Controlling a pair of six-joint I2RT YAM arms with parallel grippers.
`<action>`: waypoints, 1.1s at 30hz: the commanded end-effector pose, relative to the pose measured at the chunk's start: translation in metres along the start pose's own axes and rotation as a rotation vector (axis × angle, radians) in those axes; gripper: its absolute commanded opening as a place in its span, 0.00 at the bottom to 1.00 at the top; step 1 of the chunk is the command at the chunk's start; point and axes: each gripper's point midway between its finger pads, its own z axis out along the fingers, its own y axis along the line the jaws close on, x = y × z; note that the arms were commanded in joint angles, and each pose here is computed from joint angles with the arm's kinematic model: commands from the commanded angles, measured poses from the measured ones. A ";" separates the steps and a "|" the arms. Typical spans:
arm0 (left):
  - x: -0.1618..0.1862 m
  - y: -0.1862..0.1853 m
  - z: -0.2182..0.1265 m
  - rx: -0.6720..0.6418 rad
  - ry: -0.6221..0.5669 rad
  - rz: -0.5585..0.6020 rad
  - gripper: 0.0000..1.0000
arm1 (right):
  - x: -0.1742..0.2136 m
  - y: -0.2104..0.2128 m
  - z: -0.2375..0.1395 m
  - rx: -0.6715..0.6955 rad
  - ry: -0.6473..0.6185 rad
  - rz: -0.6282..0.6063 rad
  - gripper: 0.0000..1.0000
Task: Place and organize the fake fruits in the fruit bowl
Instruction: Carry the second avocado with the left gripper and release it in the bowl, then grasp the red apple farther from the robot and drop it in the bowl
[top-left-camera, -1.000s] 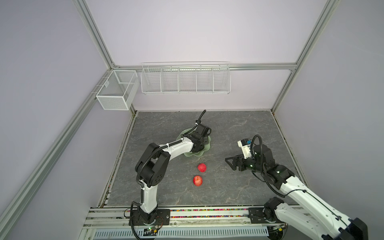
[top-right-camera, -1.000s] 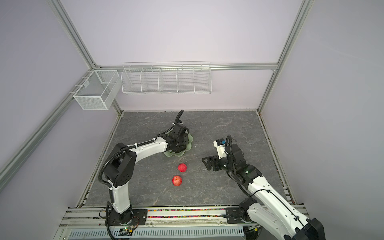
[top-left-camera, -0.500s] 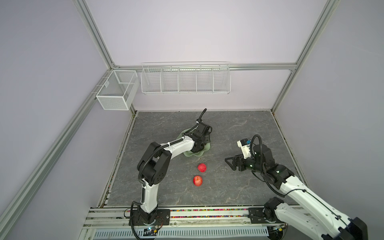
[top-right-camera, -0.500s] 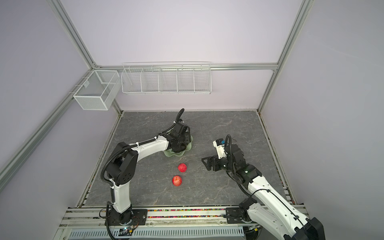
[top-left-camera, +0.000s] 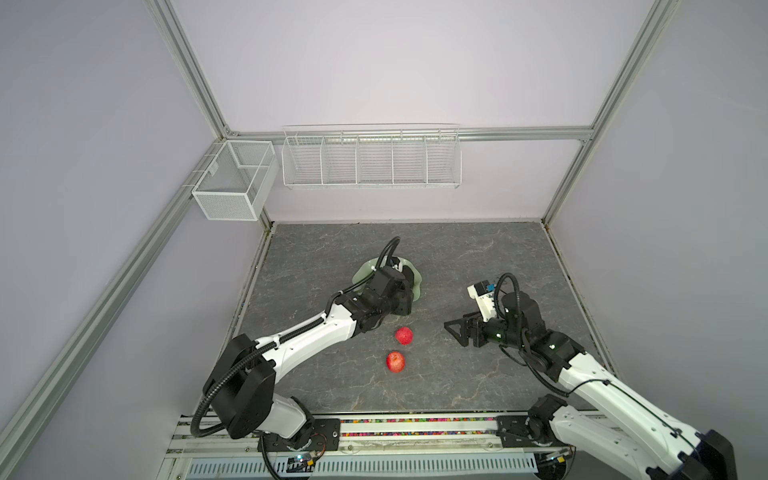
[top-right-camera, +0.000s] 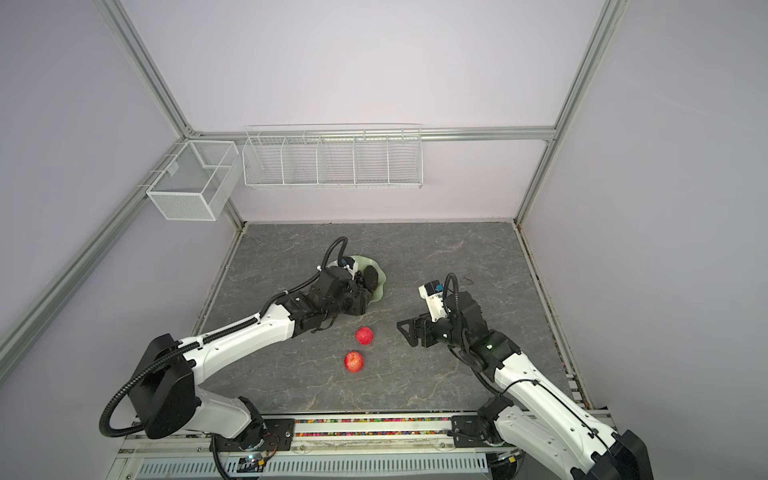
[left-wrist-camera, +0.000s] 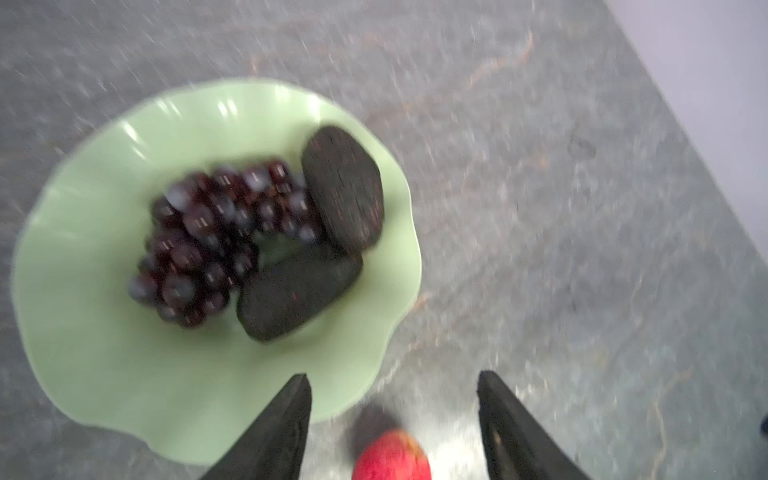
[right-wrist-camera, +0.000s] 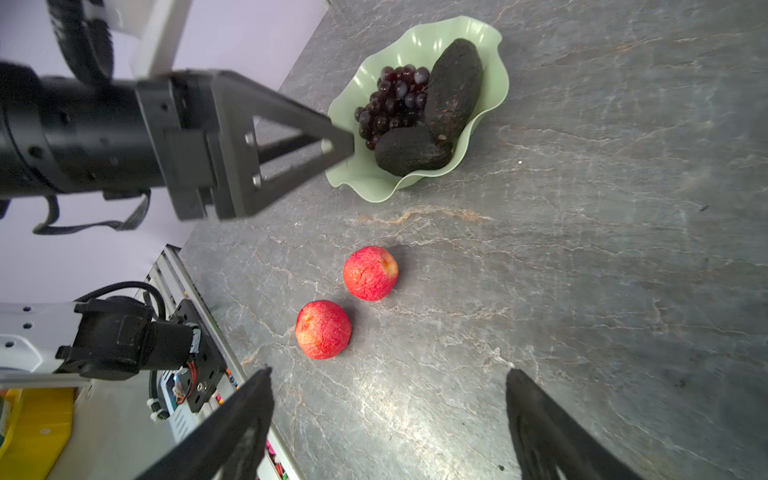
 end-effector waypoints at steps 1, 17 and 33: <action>0.046 -0.004 -0.004 0.050 0.127 0.052 0.64 | 0.008 0.006 0.003 -0.040 0.002 0.006 0.88; 0.080 -0.004 0.024 -0.006 0.246 0.155 0.68 | 0.017 0.013 -0.002 -0.031 0.006 -0.026 0.88; 0.091 -0.011 0.044 0.027 0.297 0.160 0.45 | 0.011 0.012 0.003 -0.017 0.026 -0.055 0.89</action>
